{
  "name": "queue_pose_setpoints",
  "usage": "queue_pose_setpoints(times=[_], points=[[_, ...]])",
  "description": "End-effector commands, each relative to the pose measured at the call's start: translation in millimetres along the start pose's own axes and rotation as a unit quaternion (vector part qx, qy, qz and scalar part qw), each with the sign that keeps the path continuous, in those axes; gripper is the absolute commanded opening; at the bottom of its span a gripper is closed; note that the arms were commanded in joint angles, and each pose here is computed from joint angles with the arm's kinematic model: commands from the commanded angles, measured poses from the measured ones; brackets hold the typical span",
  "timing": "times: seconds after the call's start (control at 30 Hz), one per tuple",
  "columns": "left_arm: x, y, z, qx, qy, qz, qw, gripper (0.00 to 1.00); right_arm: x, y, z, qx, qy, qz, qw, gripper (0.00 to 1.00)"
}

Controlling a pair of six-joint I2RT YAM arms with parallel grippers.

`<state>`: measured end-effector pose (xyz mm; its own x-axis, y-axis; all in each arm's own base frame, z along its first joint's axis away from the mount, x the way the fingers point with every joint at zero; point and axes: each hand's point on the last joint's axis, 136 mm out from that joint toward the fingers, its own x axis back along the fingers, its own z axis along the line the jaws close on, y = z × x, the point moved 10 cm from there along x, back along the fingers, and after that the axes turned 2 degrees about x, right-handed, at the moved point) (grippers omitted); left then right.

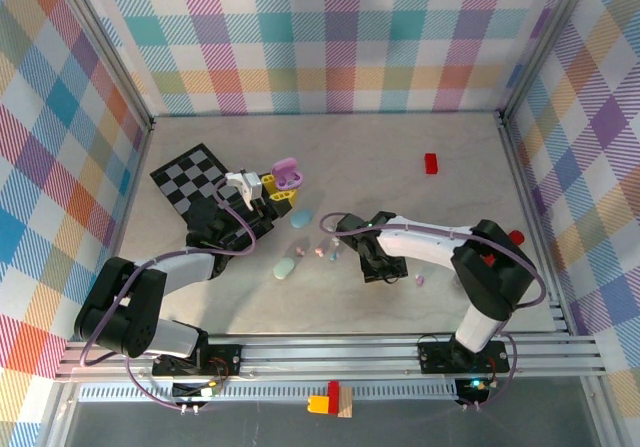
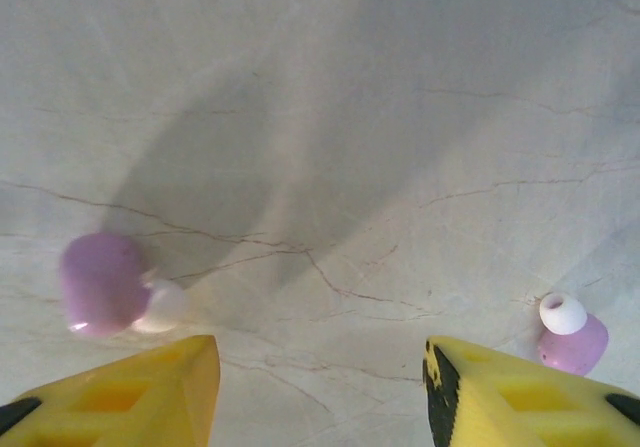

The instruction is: Insert wireless bluetooth earbuds into charging case

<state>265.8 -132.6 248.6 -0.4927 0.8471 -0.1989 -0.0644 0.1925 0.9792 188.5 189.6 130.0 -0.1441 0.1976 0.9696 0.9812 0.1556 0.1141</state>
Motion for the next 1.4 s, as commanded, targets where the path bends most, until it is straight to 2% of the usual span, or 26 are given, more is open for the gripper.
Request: queue_pose_setpoints(times=[0.0, 0.1, 0.27, 0.47, 0.8, 1.37], points=[[2, 14, 2, -0.029, -0.003, -0.019, 0.999, 0.37, 21, 2, 3, 0.017, 0.044, -0.037, 0.998, 0.58], [5, 14, 6, -0.03, 0.009, -0.019, 0.999, 0.37, 27, 3, 12, 0.044, 0.03, -0.047, 0.997, 0.58], [17, 8, 25, -0.027, 0.047, -0.018, 0.998, 0.37, 29, 10, 33, 0.072, -0.077, -0.06, 0.993, 0.56], [23, 15, 35, -0.038, 0.064, -0.023, 0.997, 0.37, 25, 16, 52, 0.088, -0.147, -0.057, 0.984, 0.5], [24, 22, 34, -0.044, 0.06, -0.029, 0.997, 0.37, 2, 16, 63, 0.108, -0.165, -0.028, 0.98, 0.36], [24, 26, 33, -0.047, 0.054, -0.033, 0.997, 0.38, -18, 10, 59, 0.105, -0.157, 0.007, 0.982, 0.29]])
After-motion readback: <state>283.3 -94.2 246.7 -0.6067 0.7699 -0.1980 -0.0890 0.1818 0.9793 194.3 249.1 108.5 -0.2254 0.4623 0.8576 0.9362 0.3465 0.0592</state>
